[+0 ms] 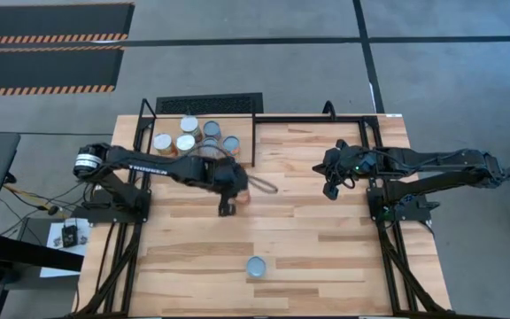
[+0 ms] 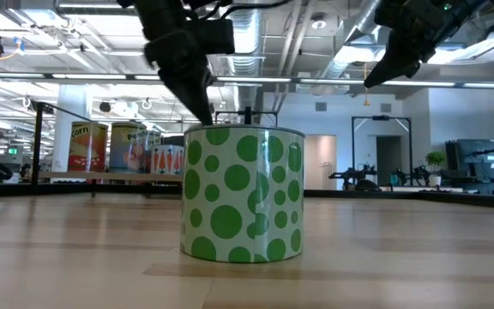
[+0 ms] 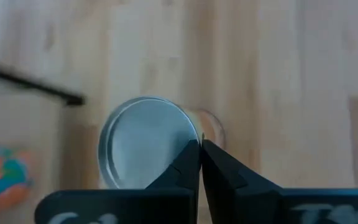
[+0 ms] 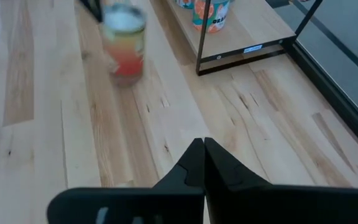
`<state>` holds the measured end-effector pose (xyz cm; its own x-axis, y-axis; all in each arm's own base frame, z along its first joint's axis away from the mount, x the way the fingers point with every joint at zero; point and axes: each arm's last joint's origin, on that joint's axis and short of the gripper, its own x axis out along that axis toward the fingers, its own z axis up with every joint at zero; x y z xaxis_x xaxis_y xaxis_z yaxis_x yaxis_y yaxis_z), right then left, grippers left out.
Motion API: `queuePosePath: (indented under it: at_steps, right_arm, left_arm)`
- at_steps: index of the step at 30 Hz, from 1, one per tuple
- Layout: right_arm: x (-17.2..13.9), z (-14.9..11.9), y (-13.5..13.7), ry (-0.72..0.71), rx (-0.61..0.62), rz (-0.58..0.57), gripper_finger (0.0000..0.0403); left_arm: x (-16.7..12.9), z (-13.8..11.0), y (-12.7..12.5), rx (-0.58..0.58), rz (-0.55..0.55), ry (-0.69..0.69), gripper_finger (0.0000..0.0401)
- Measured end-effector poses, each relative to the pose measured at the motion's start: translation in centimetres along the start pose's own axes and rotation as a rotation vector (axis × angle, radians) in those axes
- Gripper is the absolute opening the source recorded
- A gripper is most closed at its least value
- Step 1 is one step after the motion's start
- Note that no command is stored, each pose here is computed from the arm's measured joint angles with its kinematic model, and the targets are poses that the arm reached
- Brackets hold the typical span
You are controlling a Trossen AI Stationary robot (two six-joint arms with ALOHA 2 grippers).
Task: Pick and place cans onto a shelf
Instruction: Put the large canned corn on the shelf
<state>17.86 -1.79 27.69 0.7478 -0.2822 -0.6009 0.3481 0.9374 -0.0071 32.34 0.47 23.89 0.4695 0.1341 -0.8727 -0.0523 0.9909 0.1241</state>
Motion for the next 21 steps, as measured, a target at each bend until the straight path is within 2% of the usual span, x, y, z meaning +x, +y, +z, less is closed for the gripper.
queuePosePath:
  at_steps: [6, 13, 18, 21]
  right_arm:
    - [0.0, 0.0, 0.0, 0.000, -0.021, 0.000, 0.0013]
    - [0.0, 0.0, 0.0, 0.000, -0.026, 0.000, 0.0012]
    - [0.0, 0.0, 0.0, 0.000, -0.026, 0.000, 0.0013]
    - [0.0, 0.0, 0.0, -0.001, -0.026, 0.000, 0.0012]
  left_arm:
    - [-3.4, 2.1, 2.8, -0.187, 0.061, 0.022, 0.0000]
    - [-10.8, 3.6, 5.7, -0.287, 0.181, 0.051, 0.0000]
    - [-16.0, 2.8, 7.8, -0.343, 0.334, 0.089, 0.0000]
    - [-18.5, 1.3, 9.6, -0.433, 0.461, 0.118, 0.0000]
